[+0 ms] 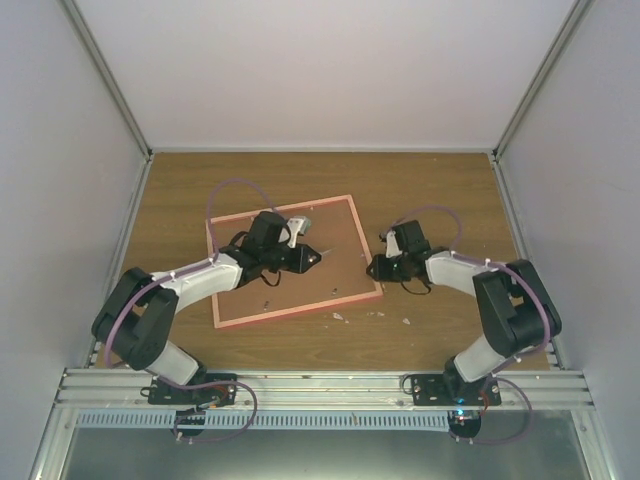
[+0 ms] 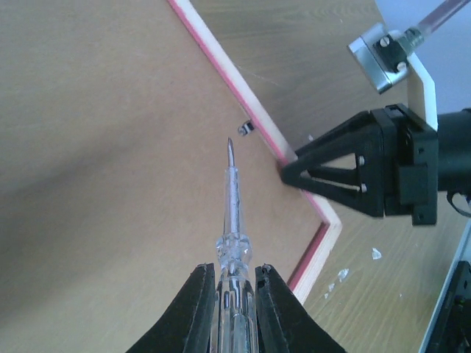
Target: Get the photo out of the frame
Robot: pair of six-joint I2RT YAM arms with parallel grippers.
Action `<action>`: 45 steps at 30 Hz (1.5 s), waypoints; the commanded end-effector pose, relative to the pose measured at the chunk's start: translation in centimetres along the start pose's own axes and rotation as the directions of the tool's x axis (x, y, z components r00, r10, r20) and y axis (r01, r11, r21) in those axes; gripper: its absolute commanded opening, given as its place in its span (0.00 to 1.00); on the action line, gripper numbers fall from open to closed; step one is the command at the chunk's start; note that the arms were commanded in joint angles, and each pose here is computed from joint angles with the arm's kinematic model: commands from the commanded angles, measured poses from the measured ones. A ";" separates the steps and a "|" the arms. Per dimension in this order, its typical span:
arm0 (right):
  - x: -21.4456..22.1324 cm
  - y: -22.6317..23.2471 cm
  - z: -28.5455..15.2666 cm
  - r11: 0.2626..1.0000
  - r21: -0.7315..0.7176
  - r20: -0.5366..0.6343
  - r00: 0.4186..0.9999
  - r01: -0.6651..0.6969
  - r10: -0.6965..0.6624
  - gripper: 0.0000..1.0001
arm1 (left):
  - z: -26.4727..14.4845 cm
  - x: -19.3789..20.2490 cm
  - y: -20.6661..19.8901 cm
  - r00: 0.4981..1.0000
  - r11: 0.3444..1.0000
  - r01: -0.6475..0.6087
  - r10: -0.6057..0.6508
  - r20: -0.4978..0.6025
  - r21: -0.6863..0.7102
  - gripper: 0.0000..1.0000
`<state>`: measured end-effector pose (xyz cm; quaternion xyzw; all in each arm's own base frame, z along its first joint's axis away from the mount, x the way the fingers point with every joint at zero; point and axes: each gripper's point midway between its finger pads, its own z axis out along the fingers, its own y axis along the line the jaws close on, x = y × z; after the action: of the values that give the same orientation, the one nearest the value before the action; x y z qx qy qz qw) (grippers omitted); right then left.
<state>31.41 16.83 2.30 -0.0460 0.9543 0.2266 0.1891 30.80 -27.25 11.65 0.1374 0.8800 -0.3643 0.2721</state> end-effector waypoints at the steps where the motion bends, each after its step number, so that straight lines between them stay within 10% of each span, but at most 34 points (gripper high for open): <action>1: 4.4 1.1 -0.2 0.999 -0.009 -0.091 0.995 -0.051 0.049 0.28 | 1.0 -1.3 -2.8 0.998 0.995 -0.060 0.057 0.036 0.082 0.00; 45: 4.1 2.2 -0.1 0.999 -0.050 -0.037 0.999 -0.018 0.017 0.20 | 8.1 2.4 -2.9 0.989 0.992 -0.111 0.116 -0.090 0.053 0.00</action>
<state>27.71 18.29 2.37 -0.0421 0.9518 0.2461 0.1781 29.49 -34.06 6.31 0.2033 0.8829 -0.3640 0.2159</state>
